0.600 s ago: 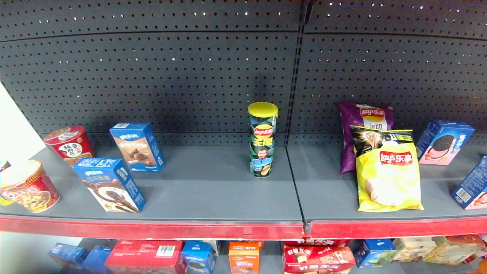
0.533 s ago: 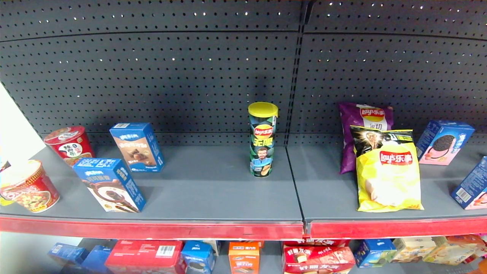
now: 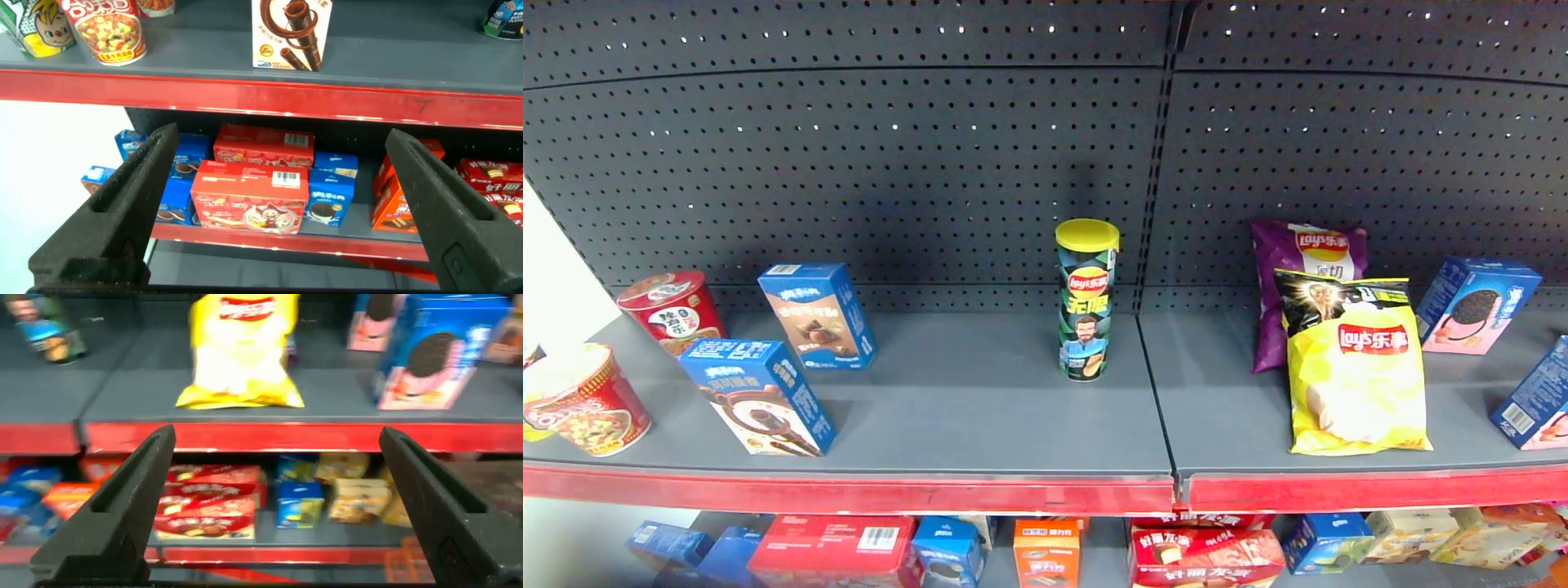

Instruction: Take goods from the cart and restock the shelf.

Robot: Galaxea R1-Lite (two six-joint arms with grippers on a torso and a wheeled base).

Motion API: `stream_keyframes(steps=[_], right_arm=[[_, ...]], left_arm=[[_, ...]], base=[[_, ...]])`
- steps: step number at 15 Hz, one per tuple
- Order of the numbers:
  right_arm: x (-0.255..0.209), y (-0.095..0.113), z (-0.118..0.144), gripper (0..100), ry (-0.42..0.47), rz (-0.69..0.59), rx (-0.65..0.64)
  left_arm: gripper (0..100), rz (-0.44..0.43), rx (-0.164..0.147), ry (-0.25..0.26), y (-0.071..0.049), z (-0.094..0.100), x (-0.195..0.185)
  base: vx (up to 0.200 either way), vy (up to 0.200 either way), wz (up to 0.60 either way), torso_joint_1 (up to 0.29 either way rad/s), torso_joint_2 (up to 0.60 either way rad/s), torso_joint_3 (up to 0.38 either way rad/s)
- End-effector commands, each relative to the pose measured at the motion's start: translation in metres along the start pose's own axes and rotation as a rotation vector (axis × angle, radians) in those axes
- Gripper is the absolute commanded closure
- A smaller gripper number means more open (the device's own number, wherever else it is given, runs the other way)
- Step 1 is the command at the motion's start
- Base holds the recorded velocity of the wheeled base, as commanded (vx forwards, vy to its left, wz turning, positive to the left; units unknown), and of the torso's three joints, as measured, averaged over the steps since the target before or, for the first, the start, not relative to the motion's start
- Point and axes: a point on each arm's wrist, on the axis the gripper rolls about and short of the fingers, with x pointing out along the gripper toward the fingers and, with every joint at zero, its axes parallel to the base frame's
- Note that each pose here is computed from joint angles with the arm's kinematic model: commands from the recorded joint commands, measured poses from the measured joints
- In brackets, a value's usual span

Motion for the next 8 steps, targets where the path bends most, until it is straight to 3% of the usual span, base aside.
stream_keyframes(steps=[1, 3, 6, 8], right_arm=[[-0.010, 0.000, 0.003, 0, -0.078, -0.143, -0.023], [-0.016, 0.000, 0.010, 0, -0.102, -0.276, -0.069], [-0.017, 0.001, 0.018, 0, -0.107, -0.243, -0.083], [-0.021, 0.001, 0.038, 0, -0.047, -0.279, -0.083]], left_arm=[[0, 0.001, 0.000, 0.000, 0.000, 0.000, 0.000], [0, 0.001, 0.000, 0.000, 0.000, 0.000, 0.000], [0, 0.001, 0.000, 0.000, 0.000, 0.000, 0.000], [0, 0.001, 0.000, 0.000, 0.000, 0.000, 0.000]], base=[[0.000, 0.000, 0.00, 0.000, 0.00, 0.000], [0.000, 0.000, 0.00, 0.000, 0.00, 0.000], [0.000, 0.000, 0.00, 0.000, 0.00, 0.000], [0.000, 0.000, 0.00, 0.000, 0.00, 0.000]])
